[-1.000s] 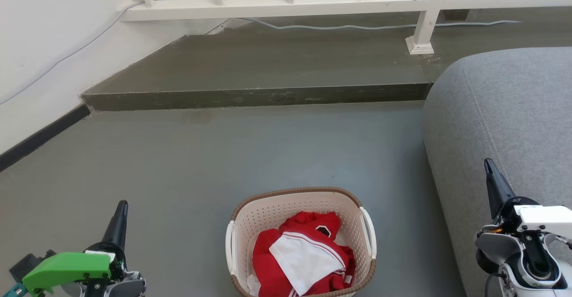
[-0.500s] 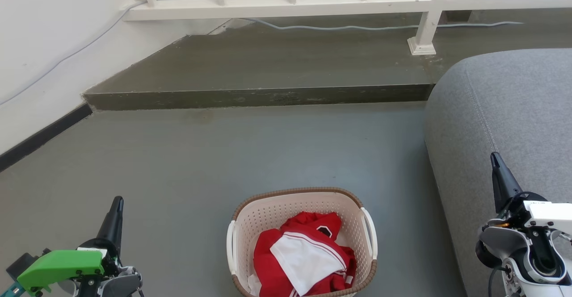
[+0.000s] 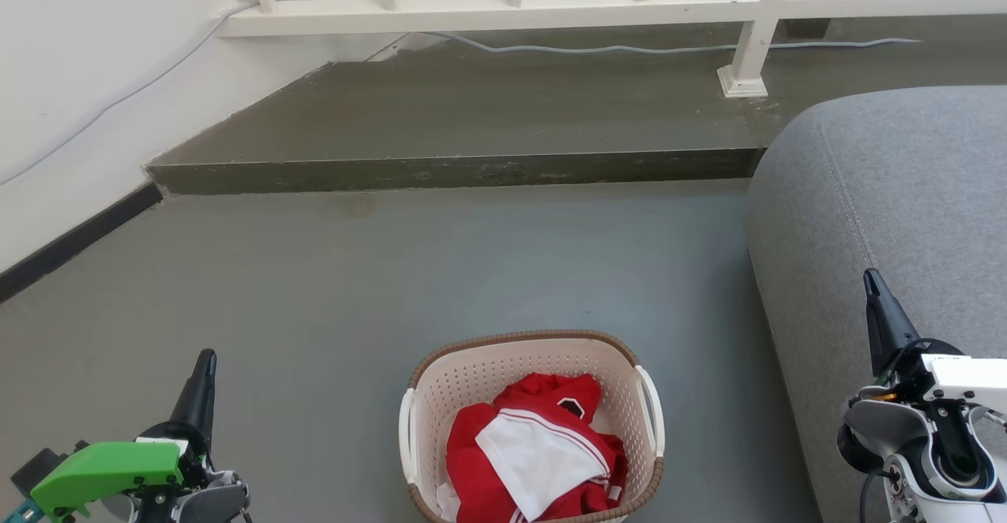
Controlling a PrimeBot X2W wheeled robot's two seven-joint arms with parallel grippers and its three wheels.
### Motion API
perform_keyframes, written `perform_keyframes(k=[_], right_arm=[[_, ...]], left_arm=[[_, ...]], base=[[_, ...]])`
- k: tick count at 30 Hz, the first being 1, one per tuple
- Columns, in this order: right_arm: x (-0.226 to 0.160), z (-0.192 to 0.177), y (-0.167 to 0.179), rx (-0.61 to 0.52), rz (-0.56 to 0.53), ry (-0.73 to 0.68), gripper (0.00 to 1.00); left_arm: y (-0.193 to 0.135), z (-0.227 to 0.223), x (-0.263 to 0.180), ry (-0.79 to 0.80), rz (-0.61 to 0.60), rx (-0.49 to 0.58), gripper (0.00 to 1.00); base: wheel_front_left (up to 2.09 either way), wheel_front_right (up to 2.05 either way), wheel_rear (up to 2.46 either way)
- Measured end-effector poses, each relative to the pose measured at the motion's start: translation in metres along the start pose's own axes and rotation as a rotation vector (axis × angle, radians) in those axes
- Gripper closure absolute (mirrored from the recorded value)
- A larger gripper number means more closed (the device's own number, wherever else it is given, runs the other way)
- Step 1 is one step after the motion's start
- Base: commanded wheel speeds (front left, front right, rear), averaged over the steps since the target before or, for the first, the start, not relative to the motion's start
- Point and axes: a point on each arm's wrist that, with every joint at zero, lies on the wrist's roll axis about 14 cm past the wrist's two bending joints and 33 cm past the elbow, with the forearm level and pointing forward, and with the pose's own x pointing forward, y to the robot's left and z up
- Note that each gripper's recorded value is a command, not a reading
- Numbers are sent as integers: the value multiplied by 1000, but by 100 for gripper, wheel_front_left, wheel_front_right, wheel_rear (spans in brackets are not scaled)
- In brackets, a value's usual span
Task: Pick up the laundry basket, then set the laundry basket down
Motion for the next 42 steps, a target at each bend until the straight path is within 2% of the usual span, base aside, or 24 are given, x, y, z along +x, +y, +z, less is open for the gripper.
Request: perform_keyframes(k=[42], right_arm=[[0, 0, -2, 3, -5, 4, 100]], left_arm=[[-3, 0, 3, 4, -12, 0, 100]], base=[[0, 0, 0]])
